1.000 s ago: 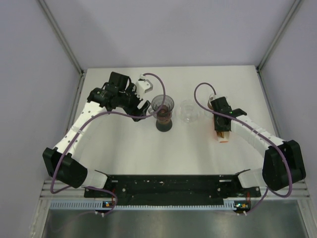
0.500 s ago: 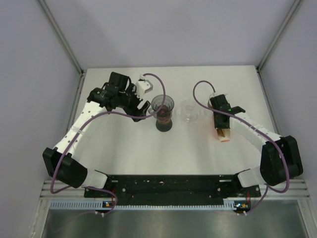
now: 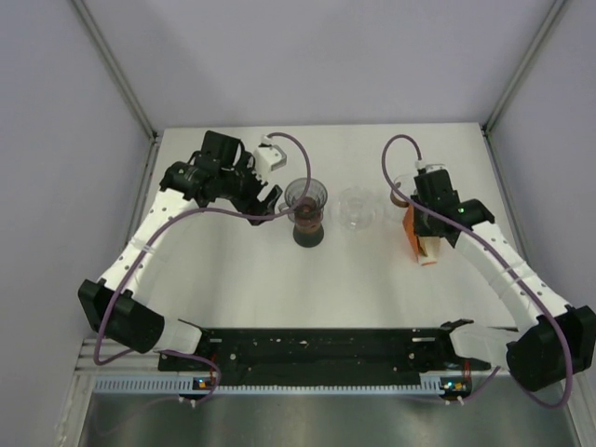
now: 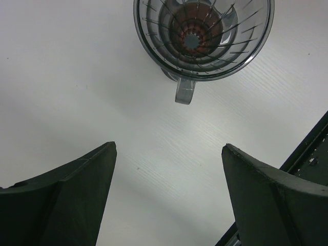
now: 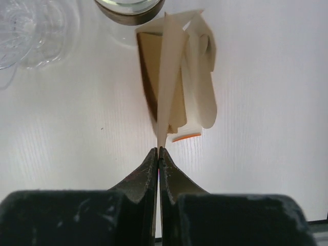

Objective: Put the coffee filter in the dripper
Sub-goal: Pick up the coffee filter from the coffee filter holder.

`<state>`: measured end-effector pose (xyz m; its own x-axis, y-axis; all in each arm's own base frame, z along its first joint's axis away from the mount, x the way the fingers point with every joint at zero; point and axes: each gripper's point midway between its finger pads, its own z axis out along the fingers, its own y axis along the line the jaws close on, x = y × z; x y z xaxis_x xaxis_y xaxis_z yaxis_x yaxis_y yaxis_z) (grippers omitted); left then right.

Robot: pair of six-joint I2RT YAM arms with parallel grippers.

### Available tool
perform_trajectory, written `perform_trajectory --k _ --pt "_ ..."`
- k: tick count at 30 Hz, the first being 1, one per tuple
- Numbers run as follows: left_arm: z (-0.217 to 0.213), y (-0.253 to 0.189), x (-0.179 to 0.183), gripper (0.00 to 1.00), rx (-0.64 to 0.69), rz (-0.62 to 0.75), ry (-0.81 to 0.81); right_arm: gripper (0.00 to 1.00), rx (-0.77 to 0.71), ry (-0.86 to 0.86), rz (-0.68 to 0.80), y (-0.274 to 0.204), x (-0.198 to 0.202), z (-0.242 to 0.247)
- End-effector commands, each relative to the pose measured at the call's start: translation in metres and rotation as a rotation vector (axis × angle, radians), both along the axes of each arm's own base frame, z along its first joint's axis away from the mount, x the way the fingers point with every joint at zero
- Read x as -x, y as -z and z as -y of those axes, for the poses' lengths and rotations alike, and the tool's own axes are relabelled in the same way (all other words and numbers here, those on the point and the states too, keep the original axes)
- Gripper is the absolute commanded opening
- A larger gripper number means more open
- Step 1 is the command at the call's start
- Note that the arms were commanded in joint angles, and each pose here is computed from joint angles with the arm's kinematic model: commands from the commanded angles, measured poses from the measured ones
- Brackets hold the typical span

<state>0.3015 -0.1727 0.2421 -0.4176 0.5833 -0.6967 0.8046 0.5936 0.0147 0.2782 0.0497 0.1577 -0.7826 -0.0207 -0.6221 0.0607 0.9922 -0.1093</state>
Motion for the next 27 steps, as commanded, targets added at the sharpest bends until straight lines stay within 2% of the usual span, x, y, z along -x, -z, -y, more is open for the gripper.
perform_trajectory --k 1,6,11,15,21,23,27 --pt "0.006 -0.025 -0.002 0.89 0.049 0.054 0.022 0.00 -0.092 -0.085 0.009 -0.023 0.005 -0.016" --pt "0.007 -0.037 0.002 0.89 0.069 0.069 0.028 0.00 -0.190 -0.252 0.089 -0.071 0.006 -0.042" --pt "0.011 -0.061 0.005 0.89 0.122 0.083 0.014 0.00 -0.238 -0.498 0.319 -0.150 0.012 -0.066" --pt "0.019 -0.086 0.008 0.90 0.194 0.074 -0.002 0.00 -0.218 -0.730 0.533 -0.202 0.022 -0.091" --pt "0.018 -0.130 0.003 0.94 0.300 0.090 -0.110 0.00 0.003 -0.988 0.842 -0.240 0.029 -0.120" --pt "0.018 -0.147 0.005 0.96 0.358 0.088 -0.140 0.00 0.120 -1.068 0.963 -0.250 0.030 -0.127" --pt "0.026 -0.169 0.015 0.99 0.487 0.021 -0.162 0.00 0.454 -1.255 1.238 -0.268 0.041 -0.148"
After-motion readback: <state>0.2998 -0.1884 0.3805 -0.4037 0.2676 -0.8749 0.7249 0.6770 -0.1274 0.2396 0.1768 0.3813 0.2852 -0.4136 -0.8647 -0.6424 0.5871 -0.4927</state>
